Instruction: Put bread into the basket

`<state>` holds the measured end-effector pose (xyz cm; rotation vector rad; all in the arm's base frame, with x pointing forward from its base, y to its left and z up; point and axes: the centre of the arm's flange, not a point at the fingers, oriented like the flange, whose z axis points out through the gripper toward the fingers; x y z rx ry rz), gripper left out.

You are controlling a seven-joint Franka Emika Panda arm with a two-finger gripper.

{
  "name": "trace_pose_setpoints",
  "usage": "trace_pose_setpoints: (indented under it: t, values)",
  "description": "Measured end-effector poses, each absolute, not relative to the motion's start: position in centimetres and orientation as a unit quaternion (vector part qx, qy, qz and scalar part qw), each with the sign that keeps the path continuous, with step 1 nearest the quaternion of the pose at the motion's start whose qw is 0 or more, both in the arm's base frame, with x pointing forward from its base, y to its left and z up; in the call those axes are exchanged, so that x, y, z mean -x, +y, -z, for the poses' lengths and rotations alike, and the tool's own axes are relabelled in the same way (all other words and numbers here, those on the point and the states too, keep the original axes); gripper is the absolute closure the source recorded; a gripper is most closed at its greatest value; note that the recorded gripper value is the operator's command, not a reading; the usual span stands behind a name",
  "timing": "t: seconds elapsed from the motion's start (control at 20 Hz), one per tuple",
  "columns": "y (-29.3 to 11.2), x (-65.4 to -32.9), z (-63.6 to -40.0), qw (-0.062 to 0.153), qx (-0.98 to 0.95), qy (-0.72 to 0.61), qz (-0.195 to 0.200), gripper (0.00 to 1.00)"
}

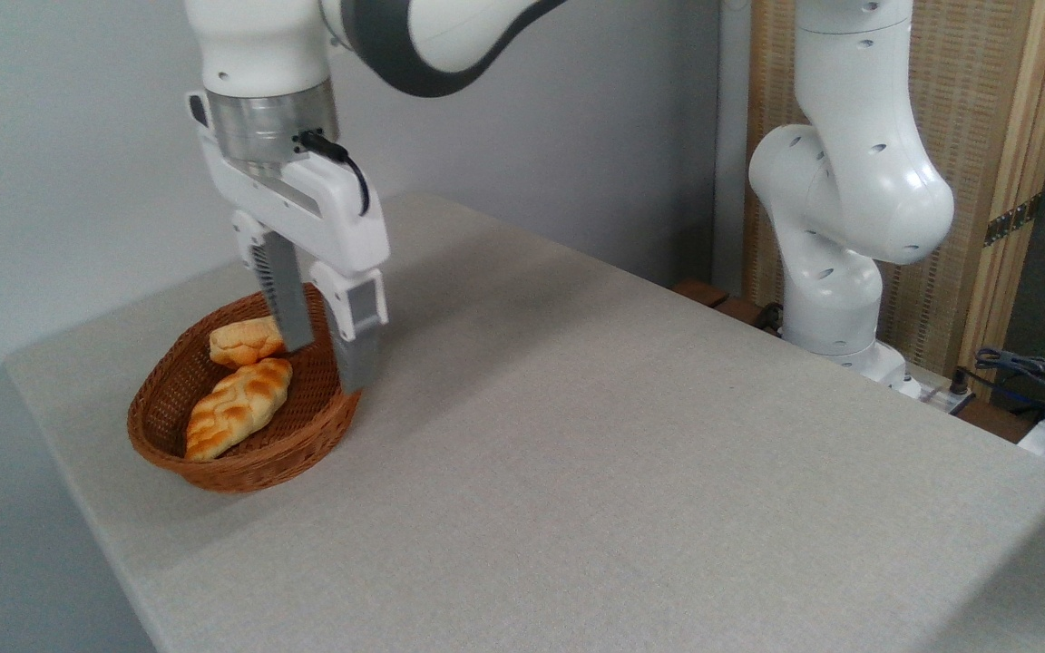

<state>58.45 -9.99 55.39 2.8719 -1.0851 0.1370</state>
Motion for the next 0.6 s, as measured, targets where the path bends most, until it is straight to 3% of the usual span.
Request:
trace_pose_setpoints:
  t: [0.4,0.6]
  values:
    - [-3.7,-58.1,-55.1,0.022,-0.896,-0.443,-0.008,0.0]
    - [-2.5,-57.8,-55.9,0.001,-0.896,-0.443,-0.004,0.0]
